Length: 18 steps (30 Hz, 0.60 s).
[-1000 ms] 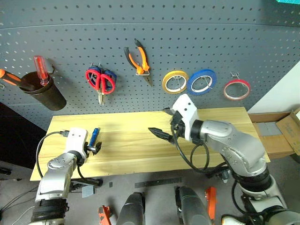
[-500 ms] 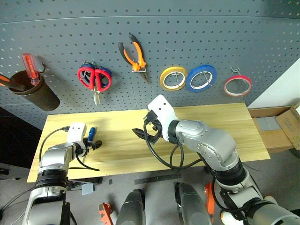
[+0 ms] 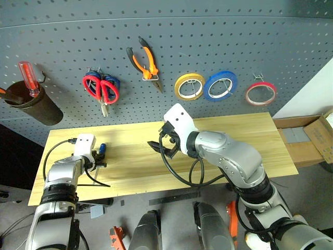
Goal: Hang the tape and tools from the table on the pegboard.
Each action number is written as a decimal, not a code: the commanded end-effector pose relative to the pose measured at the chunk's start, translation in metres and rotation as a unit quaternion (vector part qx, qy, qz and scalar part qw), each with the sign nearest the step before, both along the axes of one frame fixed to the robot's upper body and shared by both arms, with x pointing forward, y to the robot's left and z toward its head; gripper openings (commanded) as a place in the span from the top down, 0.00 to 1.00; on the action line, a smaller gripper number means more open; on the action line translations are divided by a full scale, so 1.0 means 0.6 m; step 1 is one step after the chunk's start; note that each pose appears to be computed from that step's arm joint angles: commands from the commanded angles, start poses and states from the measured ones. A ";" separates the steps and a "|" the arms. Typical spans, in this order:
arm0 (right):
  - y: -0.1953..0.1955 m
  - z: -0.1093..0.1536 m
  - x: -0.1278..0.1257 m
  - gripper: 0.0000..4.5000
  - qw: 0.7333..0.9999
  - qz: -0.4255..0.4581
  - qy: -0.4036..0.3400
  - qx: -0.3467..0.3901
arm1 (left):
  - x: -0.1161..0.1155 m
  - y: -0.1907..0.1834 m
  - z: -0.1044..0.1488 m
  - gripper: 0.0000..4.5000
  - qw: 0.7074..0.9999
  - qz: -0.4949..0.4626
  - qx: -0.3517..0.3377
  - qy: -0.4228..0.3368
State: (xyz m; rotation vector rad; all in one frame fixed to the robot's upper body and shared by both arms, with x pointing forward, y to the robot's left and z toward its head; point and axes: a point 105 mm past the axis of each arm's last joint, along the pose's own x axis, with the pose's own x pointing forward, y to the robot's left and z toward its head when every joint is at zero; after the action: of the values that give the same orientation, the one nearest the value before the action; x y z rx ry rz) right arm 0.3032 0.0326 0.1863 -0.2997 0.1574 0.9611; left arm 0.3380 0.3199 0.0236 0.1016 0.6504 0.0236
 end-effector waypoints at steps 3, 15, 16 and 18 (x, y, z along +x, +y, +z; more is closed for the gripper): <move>0.001 0.040 -0.024 0.00 0.997 0.055 -0.055 0.018 | -0.009 0.000 0.083 0.89 0.985 0.011 0.058 -0.161; -0.042 0.121 -0.068 0.00 0.964 0.180 -0.184 0.072 | -0.093 -0.062 0.249 0.89 0.884 -0.008 0.204 -0.420; -0.044 0.128 -0.066 0.00 0.962 0.183 -0.186 0.078 | -0.094 -0.064 0.266 0.89 0.876 -0.008 0.208 -0.435; -0.047 0.138 -0.060 0.00 0.960 0.183 -0.193 0.088 | -0.094 -0.059 0.303 0.89 0.859 0.002 0.214 -0.465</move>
State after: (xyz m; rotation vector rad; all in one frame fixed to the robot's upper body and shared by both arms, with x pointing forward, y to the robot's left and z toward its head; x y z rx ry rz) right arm 0.2732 0.0052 0.2522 -0.3619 -0.2659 1.2382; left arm 0.2895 0.2801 0.1722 0.4504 -0.2292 0.1616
